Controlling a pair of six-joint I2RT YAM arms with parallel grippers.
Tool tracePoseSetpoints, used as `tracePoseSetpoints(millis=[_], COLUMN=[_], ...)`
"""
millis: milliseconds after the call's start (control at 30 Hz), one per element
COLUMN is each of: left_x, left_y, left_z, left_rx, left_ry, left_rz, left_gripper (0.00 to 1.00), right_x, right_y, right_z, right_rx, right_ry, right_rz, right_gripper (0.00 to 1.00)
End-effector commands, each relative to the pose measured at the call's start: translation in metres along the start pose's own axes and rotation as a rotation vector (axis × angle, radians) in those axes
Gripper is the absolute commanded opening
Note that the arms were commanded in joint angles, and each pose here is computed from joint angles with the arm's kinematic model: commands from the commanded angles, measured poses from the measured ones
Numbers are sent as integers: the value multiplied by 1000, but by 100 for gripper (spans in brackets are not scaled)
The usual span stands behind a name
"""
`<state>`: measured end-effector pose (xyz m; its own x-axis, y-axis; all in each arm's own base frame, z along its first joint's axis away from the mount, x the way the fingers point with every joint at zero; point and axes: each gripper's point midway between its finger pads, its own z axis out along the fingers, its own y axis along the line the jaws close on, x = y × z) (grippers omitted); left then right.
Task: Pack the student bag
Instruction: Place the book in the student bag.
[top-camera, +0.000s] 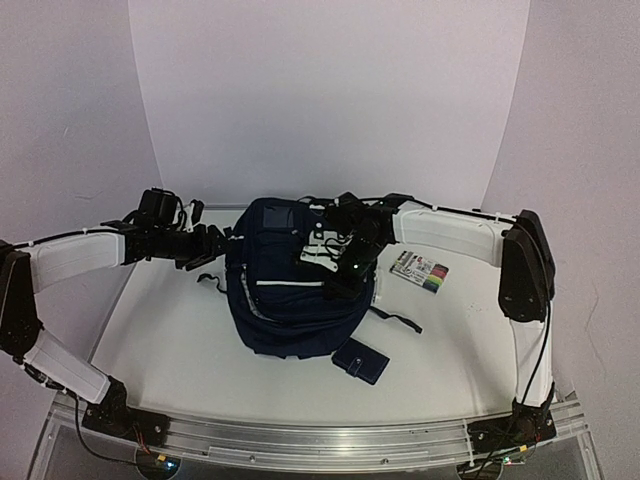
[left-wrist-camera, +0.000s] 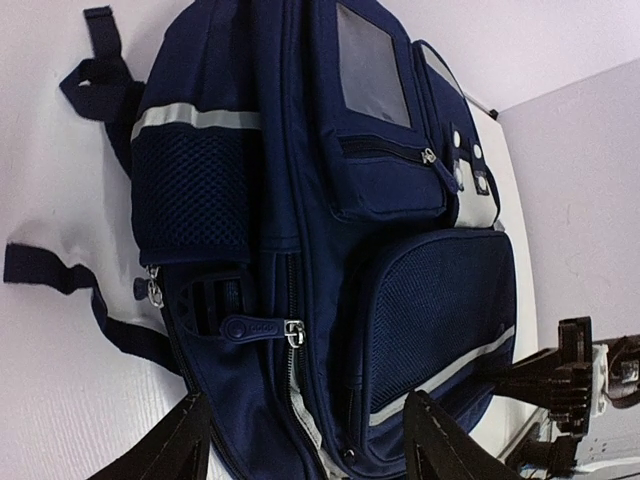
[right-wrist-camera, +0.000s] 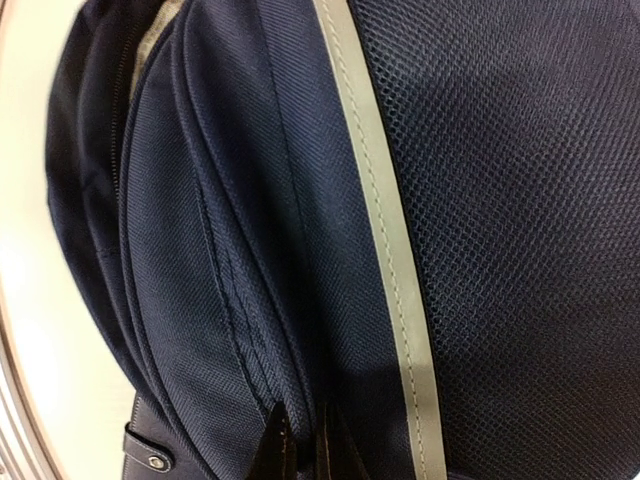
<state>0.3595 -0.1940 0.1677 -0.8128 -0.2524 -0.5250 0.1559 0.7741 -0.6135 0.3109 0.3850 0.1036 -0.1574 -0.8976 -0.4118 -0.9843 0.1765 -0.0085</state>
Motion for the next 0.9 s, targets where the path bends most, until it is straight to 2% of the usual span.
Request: tracePoseSetpoints(millis=[0, 233, 433, 867], left_x=[0, 7, 10, 26], left_y=[-8, -21, -21, -20], left_z=[4, 11, 21, 51], left_rx=[21, 120, 146, 167], left_ry=[71, 139, 224, 414], left_rz=[193, 430, 576, 750], left_gripper=[65, 75, 73, 61], right_x=[57, 63, 53, 48], right_y=[-32, -31, -22, -13], right_z=[-7, -17, -19, -17], right_rx=[96, 81, 26, -41], right_ry=[162, 152, 110, 94], right_rz=[48, 49, 65, 82], right_gripper=[0, 0, 0, 0])
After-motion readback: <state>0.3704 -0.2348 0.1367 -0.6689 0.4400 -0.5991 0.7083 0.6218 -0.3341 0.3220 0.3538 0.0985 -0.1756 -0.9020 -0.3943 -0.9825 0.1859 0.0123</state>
